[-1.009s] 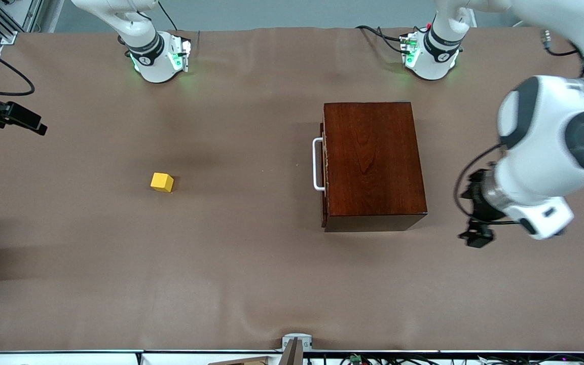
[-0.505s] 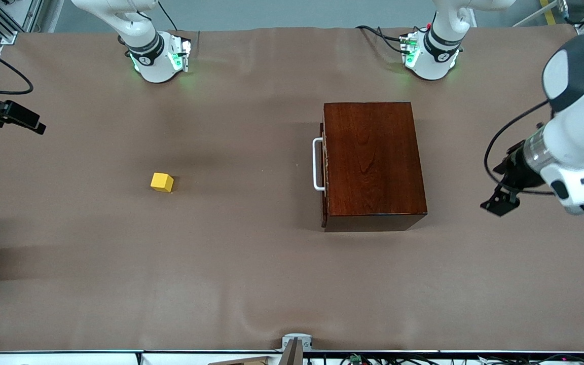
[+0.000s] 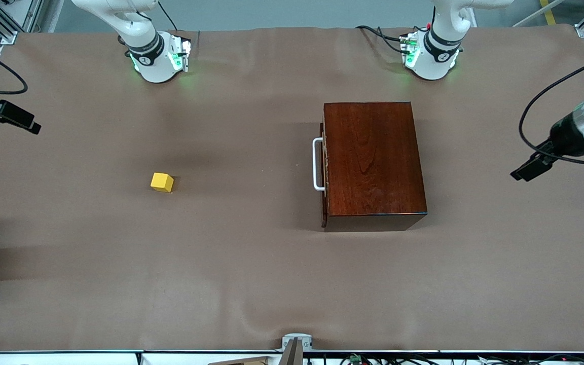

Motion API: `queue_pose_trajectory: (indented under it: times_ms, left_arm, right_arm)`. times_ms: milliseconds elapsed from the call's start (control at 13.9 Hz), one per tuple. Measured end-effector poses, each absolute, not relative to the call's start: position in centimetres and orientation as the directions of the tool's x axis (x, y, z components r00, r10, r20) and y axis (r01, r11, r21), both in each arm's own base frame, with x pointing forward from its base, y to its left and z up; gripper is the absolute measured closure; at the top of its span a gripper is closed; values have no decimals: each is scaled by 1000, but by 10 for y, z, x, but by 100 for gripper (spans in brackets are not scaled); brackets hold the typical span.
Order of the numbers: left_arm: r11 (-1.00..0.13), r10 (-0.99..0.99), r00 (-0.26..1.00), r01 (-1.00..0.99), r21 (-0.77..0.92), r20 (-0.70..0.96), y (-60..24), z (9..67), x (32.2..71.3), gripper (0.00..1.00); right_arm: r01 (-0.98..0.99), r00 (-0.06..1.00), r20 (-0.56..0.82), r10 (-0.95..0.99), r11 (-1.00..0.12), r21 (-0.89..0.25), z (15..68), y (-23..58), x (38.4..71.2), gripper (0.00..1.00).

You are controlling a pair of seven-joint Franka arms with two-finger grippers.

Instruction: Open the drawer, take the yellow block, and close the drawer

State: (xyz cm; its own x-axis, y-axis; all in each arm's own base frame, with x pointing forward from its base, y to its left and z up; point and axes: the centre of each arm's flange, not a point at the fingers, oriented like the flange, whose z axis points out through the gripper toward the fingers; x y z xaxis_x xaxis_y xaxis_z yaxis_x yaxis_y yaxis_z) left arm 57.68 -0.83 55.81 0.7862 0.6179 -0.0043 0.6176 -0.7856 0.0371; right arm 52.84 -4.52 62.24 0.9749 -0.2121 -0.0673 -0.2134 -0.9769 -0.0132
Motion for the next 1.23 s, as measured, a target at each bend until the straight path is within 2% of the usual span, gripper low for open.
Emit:
queue_pose_trajectory:
  times_ms: [649,1226]
  left_arm:
    - [-965,258,966,259,32,-20,-18,581,562,0]
    - [-996,-84,996,-83,32,-40,-26,600,555,0]
  right_arm:
    - [-214,975,-69,-212,-977,-13,622,-45,528,0]
    - [-232,971,-67,-230,-973,-13,623,-56,527,0]
